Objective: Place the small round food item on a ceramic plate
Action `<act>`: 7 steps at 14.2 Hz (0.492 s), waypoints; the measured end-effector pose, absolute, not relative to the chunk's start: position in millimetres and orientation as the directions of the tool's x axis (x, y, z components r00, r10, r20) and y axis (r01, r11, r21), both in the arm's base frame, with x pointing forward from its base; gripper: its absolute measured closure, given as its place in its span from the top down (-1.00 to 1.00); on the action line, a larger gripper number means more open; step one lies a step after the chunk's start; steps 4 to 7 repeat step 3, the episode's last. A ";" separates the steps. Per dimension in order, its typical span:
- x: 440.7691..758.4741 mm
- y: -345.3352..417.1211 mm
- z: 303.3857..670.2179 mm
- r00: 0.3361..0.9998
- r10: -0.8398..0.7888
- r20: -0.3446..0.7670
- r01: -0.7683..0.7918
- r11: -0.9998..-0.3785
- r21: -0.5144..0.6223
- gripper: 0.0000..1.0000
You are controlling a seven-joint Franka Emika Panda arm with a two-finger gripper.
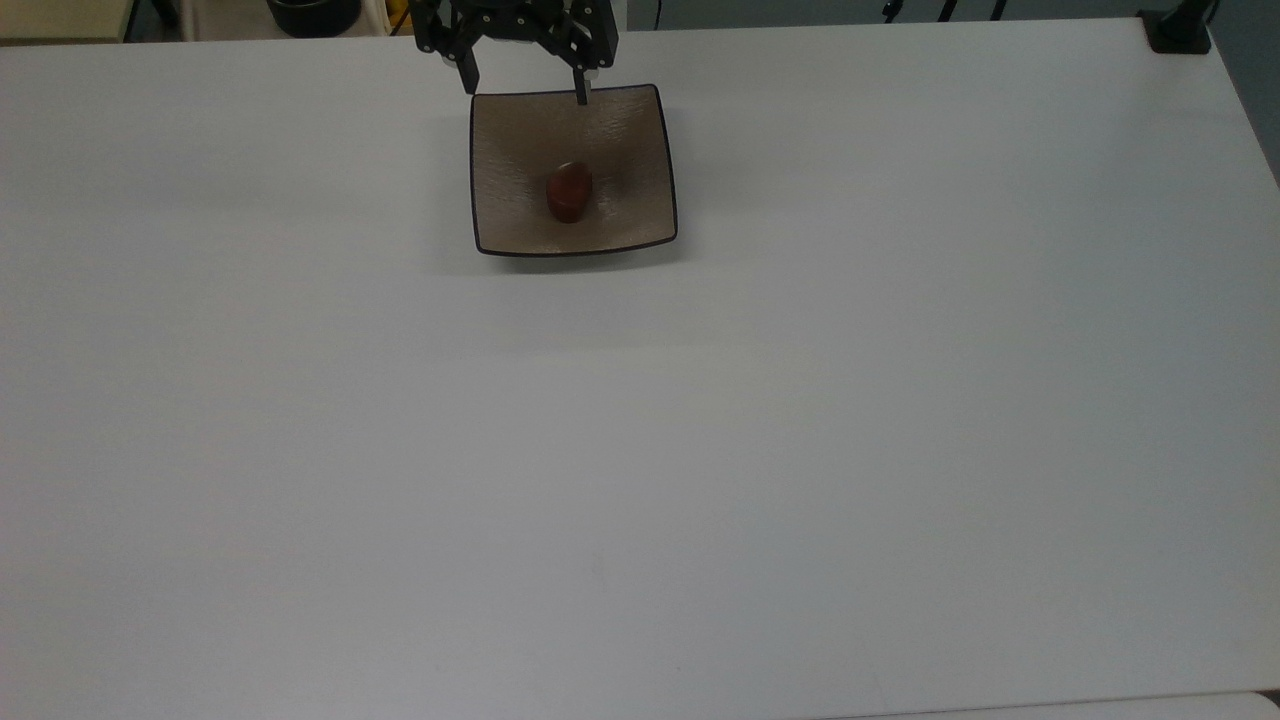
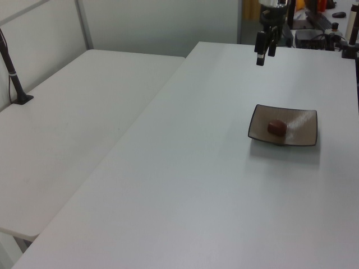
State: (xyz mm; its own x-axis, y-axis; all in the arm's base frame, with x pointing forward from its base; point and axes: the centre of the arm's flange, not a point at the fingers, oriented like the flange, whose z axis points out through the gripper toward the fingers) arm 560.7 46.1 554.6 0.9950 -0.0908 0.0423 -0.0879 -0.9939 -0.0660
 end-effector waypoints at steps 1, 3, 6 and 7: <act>561.0 46.2 553.8 0.995 -0.095 0.040 -0.092 -0.994 -0.066 1.00; 561.9 44.8 551.7 0.994 -0.099 0.037 -0.096 -0.993 -0.065 1.00; 561.9 44.8 551.7 0.994 -0.099 0.037 -0.096 -0.993 -0.065 1.00; 561.9 44.8 551.7 0.994 -0.099 0.037 -0.096 -0.993 -0.065 1.00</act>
